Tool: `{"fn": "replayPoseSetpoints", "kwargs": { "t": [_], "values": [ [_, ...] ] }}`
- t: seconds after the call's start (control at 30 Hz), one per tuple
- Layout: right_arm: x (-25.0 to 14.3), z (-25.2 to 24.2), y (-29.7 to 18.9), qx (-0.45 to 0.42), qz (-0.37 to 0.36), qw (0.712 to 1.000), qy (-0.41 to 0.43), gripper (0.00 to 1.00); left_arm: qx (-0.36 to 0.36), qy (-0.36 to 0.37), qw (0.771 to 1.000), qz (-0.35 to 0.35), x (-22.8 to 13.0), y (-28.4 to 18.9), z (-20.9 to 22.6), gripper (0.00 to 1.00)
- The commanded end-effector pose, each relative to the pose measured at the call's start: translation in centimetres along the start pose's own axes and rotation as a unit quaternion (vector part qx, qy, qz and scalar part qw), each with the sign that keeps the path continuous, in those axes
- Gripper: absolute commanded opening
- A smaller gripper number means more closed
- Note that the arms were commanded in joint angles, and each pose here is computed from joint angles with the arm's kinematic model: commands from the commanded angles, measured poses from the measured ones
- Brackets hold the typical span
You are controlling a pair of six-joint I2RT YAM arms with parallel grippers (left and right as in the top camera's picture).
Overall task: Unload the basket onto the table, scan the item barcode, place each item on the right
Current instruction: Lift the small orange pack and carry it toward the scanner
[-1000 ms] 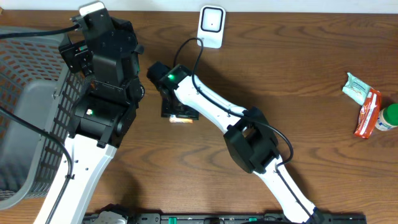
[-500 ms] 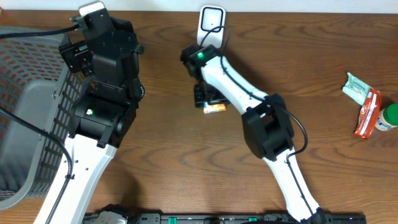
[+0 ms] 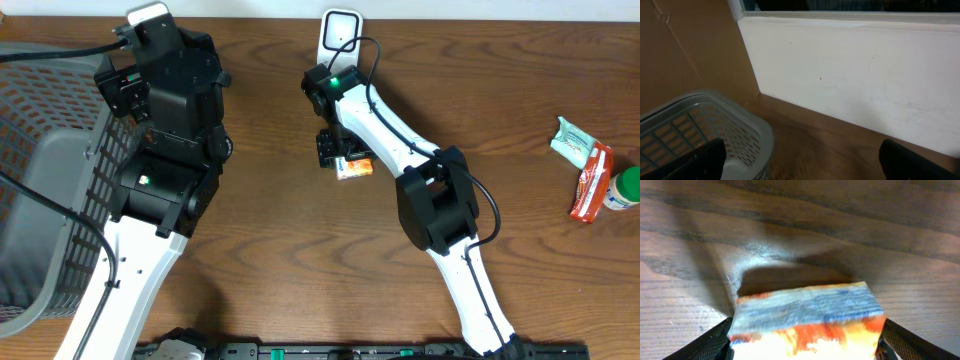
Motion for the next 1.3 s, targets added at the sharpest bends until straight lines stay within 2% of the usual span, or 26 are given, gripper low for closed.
{"fn": "replayPoseSetpoints", "kwargs": {
  "t": [0.0, 0.13, 0.2, 0.6, 0.97, 1.13, 1.27],
  "values": [
    [-0.5, -0.1, 1.5, -0.016, 0.012, 1.0, -0.01, 0.77, 0.001, -0.002, 1.0, 0.002, -0.2, 0.2, -0.2, 0.98],
    [-0.9, -0.4, 2.1, -0.024, 0.024, 0.999, -0.005, 0.61, 0.001, -0.002, 1.0, 0.002, -0.2, 0.2, -0.2, 0.98],
    [-1.0, -0.4, 2.1, -0.024, 0.025, 0.999, -0.006, 0.58, 0.001, -0.002, 1.0, 0.002, -0.2, 0.2, -0.2, 0.98],
    [-1.0, -0.8, 0.4, -0.018, 0.04, 0.999, -0.006, 0.55, 0.001, -0.002, 1.0, 0.002, -0.2, 0.2, -0.2, 0.98],
    [-2.7, -2.4, -4.0, 0.1, 0.174, 0.979, -0.035, 0.53, 0.001, -0.002, 1.0, 0.002, -0.2, 0.2, -0.2, 0.98],
    [-3.3, -1.3, -4.6, 0.176, 0.207, 0.961, -0.053, 0.55, 0.001, -0.002, 1.0, 0.002, -0.2, 0.2, -0.2, 0.98],
    [-3.5, -1.0, -4.7, 0.187, 0.211, 0.958, -0.057, 0.55, 0.001, -0.002, 1.0, 0.002, -0.2, 0.2, -0.2, 0.98]
  ]
}}
Point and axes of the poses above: each gripper's point midway between its finger pads, its own y axis out along the fingers, its own z axis along the line the jaws close on, x = y × z, the point moved 7 cm from there along -y, back along the fingers, and after that the axes turned 8 degrees about y, right-handed, at the moved point
